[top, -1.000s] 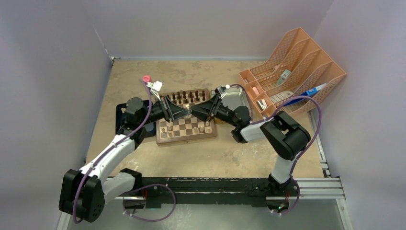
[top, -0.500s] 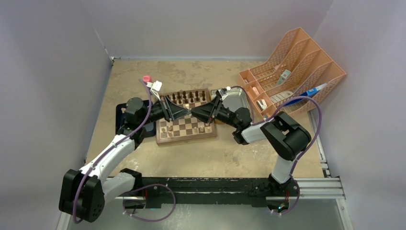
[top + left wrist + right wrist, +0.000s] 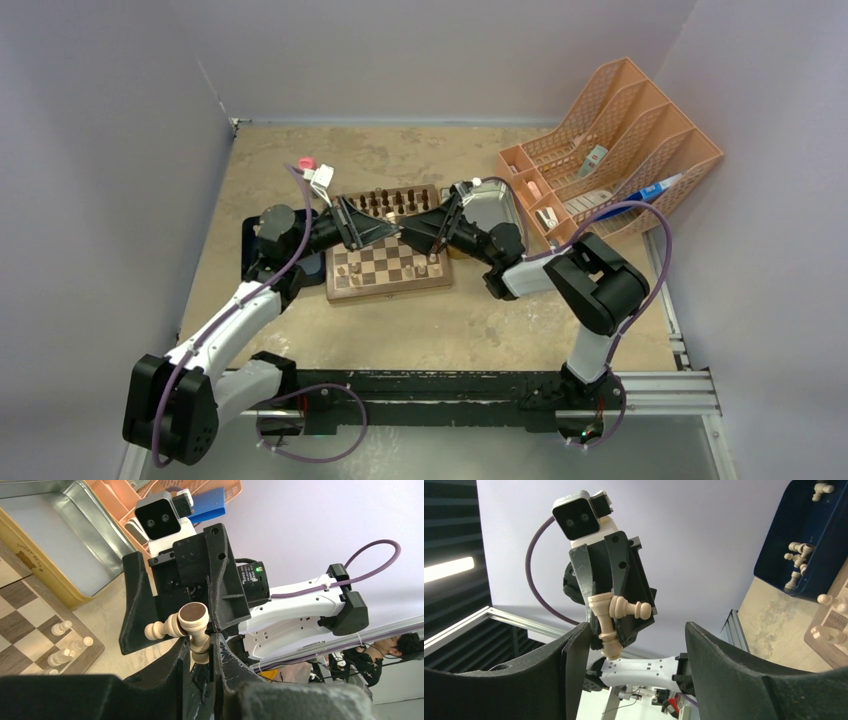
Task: Set up the chess pieces on the board
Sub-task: Pick up the chess piece from the storage box.
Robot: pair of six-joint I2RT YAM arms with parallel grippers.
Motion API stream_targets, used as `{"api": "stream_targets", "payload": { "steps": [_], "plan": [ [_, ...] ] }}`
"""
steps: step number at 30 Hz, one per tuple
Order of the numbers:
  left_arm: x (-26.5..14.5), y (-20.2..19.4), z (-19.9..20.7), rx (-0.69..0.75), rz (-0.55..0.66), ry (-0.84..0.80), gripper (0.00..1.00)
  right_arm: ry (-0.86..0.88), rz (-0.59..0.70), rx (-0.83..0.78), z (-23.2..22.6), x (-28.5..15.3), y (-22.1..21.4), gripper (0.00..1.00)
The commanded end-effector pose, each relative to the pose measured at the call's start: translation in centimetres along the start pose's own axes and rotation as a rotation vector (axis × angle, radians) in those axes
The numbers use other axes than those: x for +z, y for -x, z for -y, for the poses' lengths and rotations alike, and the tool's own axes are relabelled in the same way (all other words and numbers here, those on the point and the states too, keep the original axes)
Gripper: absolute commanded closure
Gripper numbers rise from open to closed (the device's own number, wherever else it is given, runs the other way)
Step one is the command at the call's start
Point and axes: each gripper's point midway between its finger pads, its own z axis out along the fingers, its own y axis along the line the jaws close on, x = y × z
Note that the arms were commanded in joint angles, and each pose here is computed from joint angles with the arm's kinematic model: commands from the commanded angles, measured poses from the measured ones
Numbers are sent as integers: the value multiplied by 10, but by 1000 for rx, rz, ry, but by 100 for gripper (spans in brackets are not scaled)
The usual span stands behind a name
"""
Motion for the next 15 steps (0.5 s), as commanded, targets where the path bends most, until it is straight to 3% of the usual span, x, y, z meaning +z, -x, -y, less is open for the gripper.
{"api": "stream_targets", "payload": {
  "steps": [1,6,15],
  "plan": [
    [-1,8,30,50,25,-92,100,642,-33,-331,-153,-34,-32,27],
    [0,7,32,40,24,-96,100,675,-33,-327,-162,-31,-33,28],
    [0,7,32,50,33,-85,100,690,-25,-336,-169,-34,-35,42]
  ]
}}
